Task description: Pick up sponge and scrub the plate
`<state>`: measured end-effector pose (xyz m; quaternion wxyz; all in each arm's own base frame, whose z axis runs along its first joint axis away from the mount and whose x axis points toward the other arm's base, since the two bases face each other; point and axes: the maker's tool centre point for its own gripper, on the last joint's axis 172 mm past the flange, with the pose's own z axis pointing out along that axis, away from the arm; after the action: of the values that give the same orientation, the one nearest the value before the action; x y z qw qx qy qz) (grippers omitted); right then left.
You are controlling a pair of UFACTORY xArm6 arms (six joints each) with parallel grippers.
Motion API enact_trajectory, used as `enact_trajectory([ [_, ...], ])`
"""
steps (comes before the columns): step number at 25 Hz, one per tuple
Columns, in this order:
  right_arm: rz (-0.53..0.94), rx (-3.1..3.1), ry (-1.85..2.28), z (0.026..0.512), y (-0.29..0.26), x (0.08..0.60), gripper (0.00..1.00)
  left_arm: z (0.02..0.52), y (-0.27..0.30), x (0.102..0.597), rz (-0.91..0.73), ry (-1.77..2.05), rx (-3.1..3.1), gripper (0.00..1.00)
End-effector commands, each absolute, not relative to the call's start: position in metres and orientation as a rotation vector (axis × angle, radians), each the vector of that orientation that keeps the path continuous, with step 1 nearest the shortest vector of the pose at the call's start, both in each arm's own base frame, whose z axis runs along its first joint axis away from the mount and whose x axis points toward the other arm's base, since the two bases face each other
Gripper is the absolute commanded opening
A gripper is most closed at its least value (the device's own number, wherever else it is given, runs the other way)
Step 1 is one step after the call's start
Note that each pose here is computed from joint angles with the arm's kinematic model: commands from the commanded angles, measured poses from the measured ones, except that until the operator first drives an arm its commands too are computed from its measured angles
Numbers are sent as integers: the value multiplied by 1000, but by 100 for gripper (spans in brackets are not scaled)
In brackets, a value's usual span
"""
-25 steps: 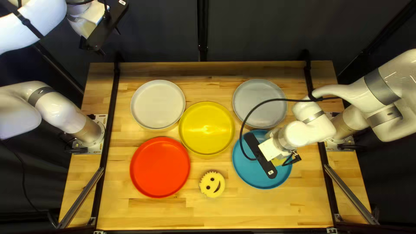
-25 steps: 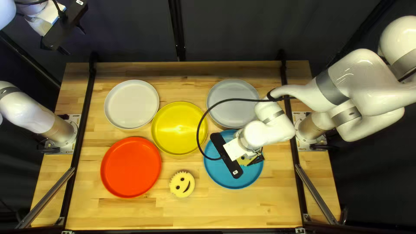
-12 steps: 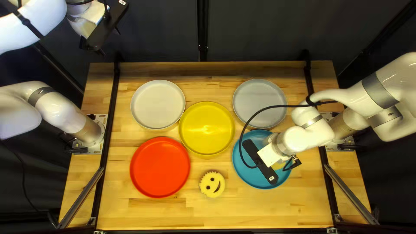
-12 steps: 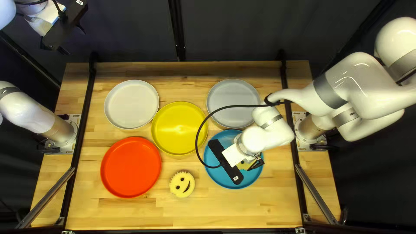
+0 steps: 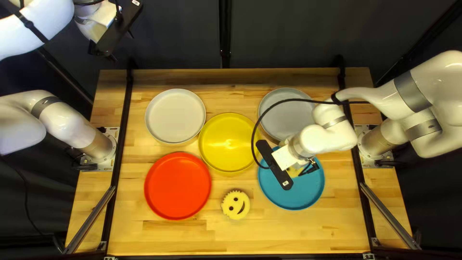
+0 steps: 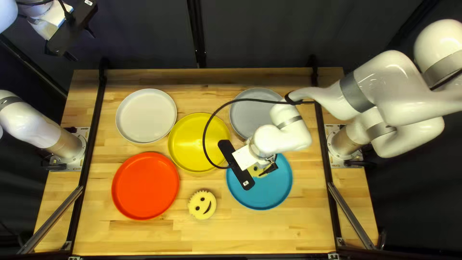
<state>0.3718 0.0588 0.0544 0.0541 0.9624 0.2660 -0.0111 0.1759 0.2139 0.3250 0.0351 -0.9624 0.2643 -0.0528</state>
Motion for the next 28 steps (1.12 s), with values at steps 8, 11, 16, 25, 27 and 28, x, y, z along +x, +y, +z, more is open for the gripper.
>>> enact_trajectory([
  [8, -55, 2905, 877, 43, 118, 365, 0, 325, 214, 176, -162, 812, -2958, 100],
  [11, -63, 2900, 890, 44, 133, 359, 0, 325, 214, 176, -162, 812, -2958, 100],
  [16, -83, 2890, 912, 45, 151, 352, 0, 325, 214, 176, -162, 812, -2958, 100],
  [25, -100, 2901, 898, 46, 127, 365, 0, 325, 214, 176, -162, 812, -2958, 100],
  [27, -116, 2913, 874, 45, 117, 373, 0, 325, 214, 176, -162, 812, -2958, 100],
  [28, -131, 2920, 855, 45, 113, 378, 0, 325, 214, 176, -162, 812, -2958, 100],
])
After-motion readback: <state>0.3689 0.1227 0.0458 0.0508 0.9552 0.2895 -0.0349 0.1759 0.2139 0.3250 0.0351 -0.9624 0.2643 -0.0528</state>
